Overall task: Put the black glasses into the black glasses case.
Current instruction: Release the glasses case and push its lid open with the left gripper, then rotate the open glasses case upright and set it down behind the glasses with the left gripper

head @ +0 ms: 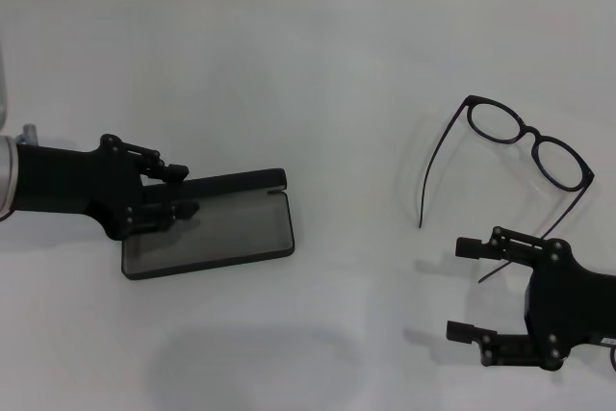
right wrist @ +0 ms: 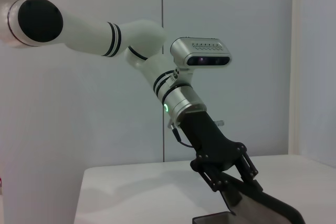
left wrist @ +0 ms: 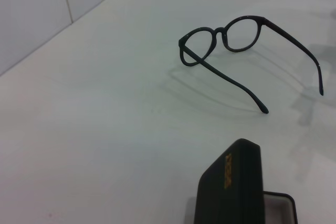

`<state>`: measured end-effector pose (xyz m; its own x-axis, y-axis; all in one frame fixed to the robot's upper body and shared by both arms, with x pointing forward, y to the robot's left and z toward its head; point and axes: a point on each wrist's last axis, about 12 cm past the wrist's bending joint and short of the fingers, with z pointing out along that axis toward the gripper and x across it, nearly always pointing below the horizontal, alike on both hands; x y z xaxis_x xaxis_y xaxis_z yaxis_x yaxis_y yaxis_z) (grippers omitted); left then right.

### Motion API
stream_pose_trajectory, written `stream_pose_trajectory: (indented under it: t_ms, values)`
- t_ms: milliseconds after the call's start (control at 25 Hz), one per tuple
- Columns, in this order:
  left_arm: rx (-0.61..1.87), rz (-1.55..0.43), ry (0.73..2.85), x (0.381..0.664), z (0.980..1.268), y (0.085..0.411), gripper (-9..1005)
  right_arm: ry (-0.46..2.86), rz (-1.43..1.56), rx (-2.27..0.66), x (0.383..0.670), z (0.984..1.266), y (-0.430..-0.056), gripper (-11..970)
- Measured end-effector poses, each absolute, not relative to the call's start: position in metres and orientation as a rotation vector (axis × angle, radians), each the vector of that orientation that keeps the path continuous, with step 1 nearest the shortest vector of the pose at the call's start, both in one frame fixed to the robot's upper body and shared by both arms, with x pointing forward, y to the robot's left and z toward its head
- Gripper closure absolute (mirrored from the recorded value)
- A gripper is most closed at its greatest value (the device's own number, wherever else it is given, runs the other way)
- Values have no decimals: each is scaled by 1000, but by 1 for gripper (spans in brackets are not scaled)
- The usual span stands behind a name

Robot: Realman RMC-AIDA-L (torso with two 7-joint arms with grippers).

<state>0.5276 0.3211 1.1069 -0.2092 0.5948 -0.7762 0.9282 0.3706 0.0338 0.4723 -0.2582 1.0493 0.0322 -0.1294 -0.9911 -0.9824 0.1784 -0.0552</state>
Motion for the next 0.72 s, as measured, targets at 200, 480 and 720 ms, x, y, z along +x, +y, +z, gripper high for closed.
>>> stream_pose_trajectory:
  t_ms: [200,480,720]
  values:
    - [1320,-589,1905,529,1107,318,536,1348,978,-1184,473,1049,-258,148]
    - [1315,-580,1904,531,1107,318,681,1351,974,-1185,473,1049,-258,148]
    - [1292,-580,1864,530,1109,317,740,1353,971,-1183,474,1049,-258,148]
